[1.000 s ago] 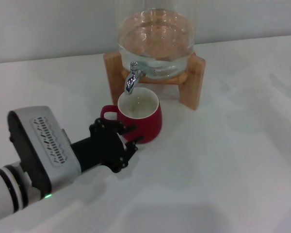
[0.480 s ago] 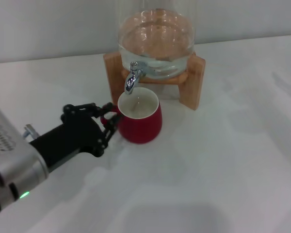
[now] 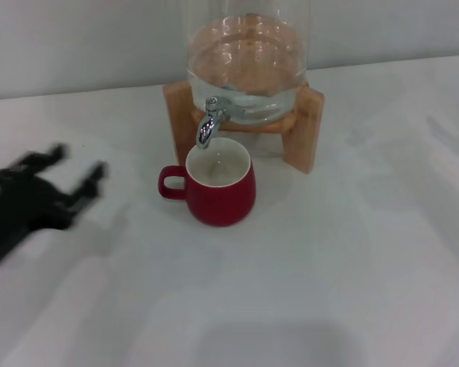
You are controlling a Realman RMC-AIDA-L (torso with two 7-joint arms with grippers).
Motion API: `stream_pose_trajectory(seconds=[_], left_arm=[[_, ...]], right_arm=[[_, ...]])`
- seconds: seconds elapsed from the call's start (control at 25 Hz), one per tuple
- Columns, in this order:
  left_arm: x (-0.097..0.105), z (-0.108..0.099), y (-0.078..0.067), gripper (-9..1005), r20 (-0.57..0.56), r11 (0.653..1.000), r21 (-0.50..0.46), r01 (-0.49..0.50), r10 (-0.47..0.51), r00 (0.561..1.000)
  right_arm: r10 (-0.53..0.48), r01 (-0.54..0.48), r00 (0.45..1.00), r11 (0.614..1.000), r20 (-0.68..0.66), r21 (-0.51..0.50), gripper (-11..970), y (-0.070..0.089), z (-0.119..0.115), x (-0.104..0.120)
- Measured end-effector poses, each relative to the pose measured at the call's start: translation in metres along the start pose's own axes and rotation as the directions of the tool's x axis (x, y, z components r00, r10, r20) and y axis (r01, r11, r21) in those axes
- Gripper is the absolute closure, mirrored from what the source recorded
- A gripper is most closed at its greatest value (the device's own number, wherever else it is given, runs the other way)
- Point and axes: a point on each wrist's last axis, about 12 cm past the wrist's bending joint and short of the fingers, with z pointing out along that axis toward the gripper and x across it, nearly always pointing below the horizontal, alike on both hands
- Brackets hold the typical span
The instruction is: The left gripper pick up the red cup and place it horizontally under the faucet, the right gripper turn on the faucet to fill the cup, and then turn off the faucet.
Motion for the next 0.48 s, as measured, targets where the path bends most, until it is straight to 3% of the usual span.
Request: stream_pose_trajectory(seconds=[0.2, 0.48], left_arm=[[0.012, -0.029, 0.044, 381, 0.021, 0.950, -0.155, 0.273, -0.273, 0.962], [0.033, -0.051, 0.078, 142, 0.054, 0.863, -0.267, 0.429, -0.431, 0.901]], right_arm=[[-0.038, 0.038, 0.999, 0.997, -0.004, -0.069, 165, 0.009, -0.001, -0.005], [-0.124, 0.107, 0.990, 0.972, -0.071, -0.209, 165, 0.036, -0.003, -0.017]])
